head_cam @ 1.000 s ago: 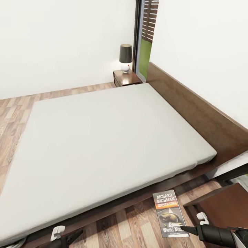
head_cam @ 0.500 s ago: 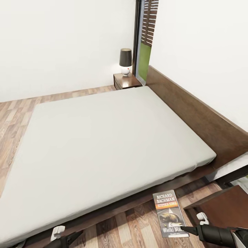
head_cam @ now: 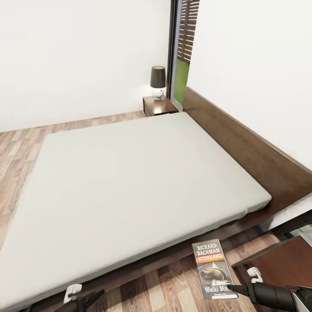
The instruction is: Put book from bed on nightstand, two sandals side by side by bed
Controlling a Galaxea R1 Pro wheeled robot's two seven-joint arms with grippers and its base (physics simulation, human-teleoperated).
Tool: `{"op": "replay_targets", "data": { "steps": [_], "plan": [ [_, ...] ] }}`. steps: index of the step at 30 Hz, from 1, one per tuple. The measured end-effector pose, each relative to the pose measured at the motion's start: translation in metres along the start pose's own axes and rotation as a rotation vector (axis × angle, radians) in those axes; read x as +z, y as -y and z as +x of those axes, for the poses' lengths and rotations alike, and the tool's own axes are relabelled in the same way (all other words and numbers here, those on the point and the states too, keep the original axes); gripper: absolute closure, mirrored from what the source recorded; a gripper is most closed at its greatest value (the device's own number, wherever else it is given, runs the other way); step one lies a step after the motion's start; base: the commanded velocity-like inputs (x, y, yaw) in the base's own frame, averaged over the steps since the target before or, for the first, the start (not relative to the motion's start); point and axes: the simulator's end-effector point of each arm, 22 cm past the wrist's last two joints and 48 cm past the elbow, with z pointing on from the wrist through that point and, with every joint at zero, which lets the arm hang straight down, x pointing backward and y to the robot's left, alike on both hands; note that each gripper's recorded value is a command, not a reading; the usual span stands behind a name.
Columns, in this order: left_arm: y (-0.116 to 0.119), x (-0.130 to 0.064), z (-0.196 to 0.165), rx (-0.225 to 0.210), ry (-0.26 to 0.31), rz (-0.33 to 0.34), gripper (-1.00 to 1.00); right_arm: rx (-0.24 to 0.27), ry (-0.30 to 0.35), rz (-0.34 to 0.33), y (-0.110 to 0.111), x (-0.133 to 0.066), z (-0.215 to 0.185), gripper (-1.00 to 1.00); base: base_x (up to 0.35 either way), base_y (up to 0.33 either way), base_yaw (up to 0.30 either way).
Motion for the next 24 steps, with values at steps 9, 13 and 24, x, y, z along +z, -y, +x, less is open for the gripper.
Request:
{"op": "replay_targets", "data": {
  "steps": [9,13,24],
  "plan": [
    [0.004,0.000,-0.005,0.009,0.009,0.007,-1.00,-0.011,0.009,-0.002,-0.004,-0.002,-0.004,1.00,0.000,0.000,0.000],
    [0.005,0.000,-0.007,0.014,0.013,0.009,-1.00,-0.016,0.013,-0.003,-0.005,-0.003,-0.006,1.00,0.000,0.000,0.000],
    [0.010,-0.001,-0.013,0.026,0.023,0.016,-1.00,-0.030,0.023,-0.005,-0.009,-0.006,-0.011,1.00,0.000,0.000,0.000]
  ]
}}
